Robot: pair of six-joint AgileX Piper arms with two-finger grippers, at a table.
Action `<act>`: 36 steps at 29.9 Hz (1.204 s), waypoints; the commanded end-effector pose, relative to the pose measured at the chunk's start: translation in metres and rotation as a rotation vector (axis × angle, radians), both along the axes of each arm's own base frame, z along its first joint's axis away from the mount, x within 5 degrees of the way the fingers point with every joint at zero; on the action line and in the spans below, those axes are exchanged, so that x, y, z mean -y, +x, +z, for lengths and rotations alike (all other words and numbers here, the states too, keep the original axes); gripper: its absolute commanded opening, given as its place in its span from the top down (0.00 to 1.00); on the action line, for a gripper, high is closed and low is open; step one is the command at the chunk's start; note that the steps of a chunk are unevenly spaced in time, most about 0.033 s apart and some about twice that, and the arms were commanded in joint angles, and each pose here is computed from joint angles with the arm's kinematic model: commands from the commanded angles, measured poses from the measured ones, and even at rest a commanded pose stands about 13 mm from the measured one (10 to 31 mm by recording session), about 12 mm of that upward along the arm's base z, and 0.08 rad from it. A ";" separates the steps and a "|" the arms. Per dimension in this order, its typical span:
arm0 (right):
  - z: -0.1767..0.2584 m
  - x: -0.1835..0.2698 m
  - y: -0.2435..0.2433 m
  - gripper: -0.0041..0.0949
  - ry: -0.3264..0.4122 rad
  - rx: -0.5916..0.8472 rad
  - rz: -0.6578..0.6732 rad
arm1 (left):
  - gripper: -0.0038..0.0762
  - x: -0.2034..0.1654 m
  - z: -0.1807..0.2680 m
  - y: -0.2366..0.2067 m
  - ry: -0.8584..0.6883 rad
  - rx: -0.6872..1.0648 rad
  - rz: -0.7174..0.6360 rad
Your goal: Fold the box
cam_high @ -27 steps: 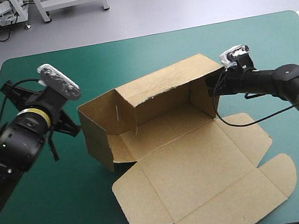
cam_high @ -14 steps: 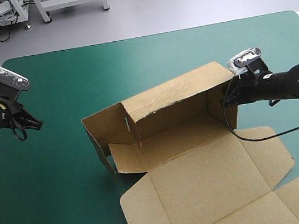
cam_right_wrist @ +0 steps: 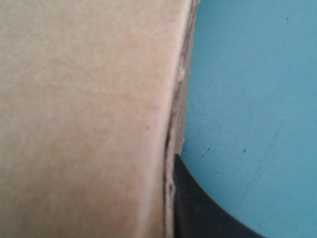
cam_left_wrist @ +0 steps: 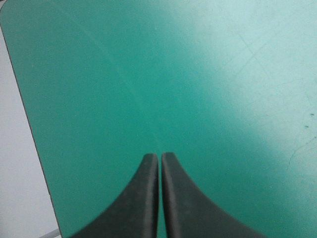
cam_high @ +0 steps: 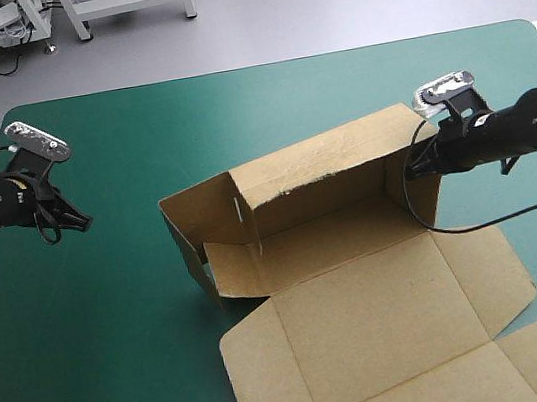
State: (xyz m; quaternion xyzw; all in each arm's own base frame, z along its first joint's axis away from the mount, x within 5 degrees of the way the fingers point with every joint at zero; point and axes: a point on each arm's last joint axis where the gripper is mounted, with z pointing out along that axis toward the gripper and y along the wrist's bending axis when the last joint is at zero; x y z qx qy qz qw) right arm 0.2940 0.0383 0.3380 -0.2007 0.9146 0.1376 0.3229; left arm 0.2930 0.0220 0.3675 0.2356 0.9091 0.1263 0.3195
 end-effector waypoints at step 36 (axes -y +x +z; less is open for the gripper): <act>-0.060 -0.058 0.131 0.74 0.034 0.088 0.090 | 0.93 0.006 0.022 -0.003 -0.045 0.116 -0.057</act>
